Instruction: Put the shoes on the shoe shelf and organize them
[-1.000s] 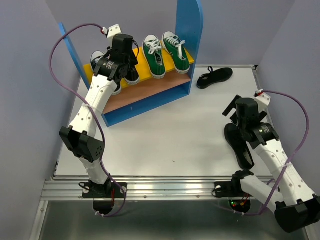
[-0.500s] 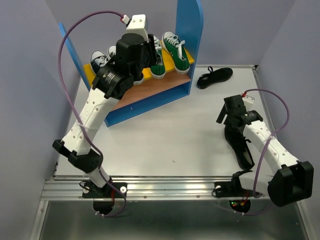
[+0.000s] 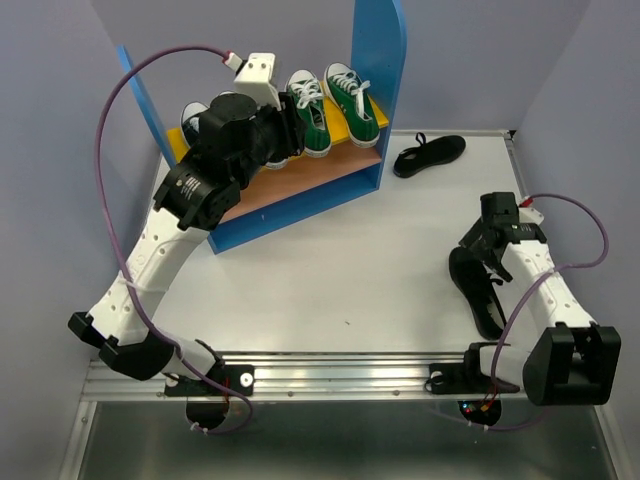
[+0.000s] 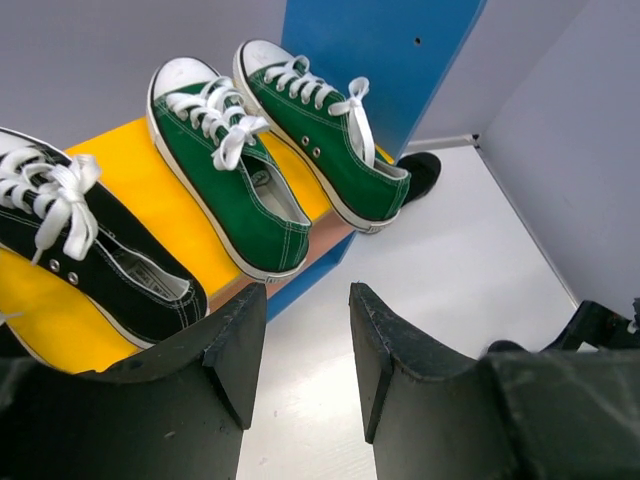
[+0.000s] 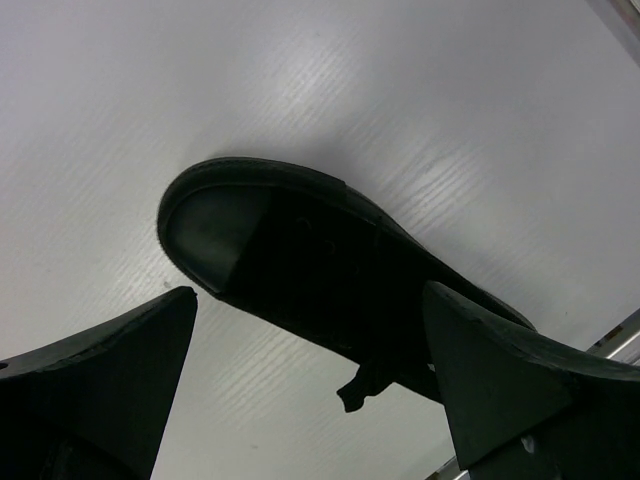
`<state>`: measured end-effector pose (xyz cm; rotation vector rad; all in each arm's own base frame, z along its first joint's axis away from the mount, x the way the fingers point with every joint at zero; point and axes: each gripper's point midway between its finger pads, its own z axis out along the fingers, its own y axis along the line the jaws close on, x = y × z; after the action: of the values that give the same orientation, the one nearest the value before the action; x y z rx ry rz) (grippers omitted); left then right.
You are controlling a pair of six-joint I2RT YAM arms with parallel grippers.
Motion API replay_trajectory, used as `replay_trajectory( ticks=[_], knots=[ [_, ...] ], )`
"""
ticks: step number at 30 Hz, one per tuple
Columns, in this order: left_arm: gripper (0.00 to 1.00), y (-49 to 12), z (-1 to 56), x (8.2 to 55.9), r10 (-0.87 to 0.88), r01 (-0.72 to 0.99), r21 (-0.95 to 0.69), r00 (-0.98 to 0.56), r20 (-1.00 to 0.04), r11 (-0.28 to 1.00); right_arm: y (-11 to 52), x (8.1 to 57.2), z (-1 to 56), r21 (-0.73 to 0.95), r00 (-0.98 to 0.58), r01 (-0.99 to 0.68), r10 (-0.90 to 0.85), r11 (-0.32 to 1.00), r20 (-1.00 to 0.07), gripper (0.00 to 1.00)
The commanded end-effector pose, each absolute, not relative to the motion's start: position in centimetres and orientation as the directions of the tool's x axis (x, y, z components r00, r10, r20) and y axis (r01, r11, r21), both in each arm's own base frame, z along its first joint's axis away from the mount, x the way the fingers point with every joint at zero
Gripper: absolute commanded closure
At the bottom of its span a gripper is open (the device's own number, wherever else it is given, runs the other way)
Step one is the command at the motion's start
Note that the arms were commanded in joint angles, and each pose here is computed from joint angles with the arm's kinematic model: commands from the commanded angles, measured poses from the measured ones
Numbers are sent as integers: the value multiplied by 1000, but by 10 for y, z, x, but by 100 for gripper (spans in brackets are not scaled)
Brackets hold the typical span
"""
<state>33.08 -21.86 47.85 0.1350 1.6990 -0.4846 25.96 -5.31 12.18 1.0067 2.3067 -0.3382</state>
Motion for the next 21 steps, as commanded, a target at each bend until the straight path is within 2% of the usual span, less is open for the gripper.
replay_trajectory(
  ticks=[1,4,9,15,17,18,19,20,21],
  knots=[
    [50,-226,481,331,-178,391,-234,-174,-968,890,-60,245,98,1,-505,793,659,609,-557,0],
    [50,-226,478,332,-175,389,-233,-177,-968,891,-50,254,92,49,-509,780,678,624,-531,0],
    [50,-228,472,333,-177,386,-238,-187,-966,891,-11,262,73,189,-612,663,670,724,-420,1],
    [50,-232,465,335,-179,390,-248,-204,-963,887,14,271,87,315,-679,494,586,810,-442,17],
    [50,-234,464,336,-188,391,-258,-209,-960,883,15,273,94,326,-679,470,572,820,-460,31],
    [50,-236,464,336,-192,396,-262,-209,-959,880,15,273,94,325,-682,466,568,823,-461,43],
    [50,-237,462,336,-192,399,-265,-214,-958,878,16,274,94,326,-684,464,567,824,-459,51],
    [50,-239,460,337,-199,400,-274,-220,-955,874,17,273,92,328,-690,460,564,825,-453,72],
    [50,-239,460,337,-199,400,-274,-220,-955,874,17,273,92,328,-690,460,564,825,-453,72]
  ],
)
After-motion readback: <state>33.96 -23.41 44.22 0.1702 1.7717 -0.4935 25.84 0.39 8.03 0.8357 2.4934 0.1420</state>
